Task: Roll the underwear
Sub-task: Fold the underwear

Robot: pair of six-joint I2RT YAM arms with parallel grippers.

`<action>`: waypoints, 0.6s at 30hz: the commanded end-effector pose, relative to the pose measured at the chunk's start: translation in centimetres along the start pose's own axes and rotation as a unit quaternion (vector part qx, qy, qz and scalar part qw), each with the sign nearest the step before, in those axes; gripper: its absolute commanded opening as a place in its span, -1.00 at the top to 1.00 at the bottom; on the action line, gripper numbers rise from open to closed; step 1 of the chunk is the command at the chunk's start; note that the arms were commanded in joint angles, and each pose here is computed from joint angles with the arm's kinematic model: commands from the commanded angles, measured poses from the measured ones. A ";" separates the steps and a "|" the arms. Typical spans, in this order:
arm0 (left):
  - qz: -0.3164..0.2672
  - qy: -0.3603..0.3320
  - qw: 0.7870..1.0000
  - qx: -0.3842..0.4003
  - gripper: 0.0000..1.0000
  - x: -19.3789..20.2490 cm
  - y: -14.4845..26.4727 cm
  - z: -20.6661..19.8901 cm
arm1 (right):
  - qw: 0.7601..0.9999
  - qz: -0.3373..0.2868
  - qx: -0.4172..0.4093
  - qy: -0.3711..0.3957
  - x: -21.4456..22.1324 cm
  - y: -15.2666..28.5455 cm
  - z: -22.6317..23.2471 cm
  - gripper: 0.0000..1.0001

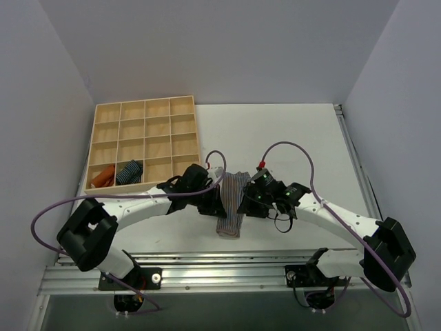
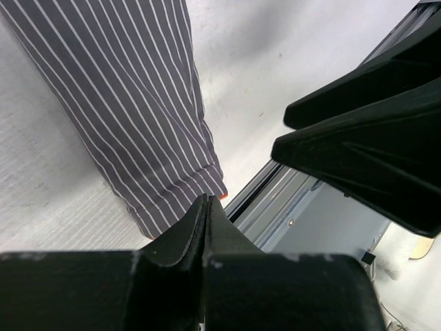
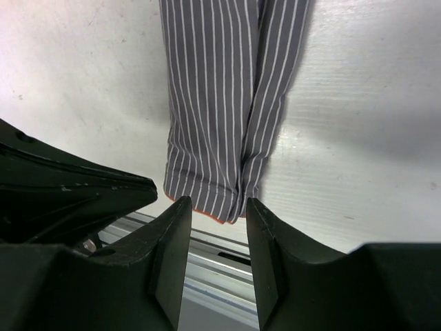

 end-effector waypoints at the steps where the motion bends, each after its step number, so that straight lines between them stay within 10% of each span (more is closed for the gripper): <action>1: -0.021 -0.009 0.999 0.030 0.95 -0.3 -0.8 -0.9 | 0.999 -0.035 0.021 -0.003 -1.1 1.2 0.1 0.33; 18: 0.005 -0.013 1.000 -0.016 0.95 4.9 -5.1 0.7 | 0.993 -0.109 0.028 -0.028 -6.0 2.5 1.7 0.49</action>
Point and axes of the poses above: each gripper's point midway between its finger pads, its own y axis back along the fingers, its own z axis along the line the jaws close on, x = y × z, the point moved 5 cm from there along y, back along the fingers, and after that the axes turned 10 degrees about -y, right-handed, at the moved point
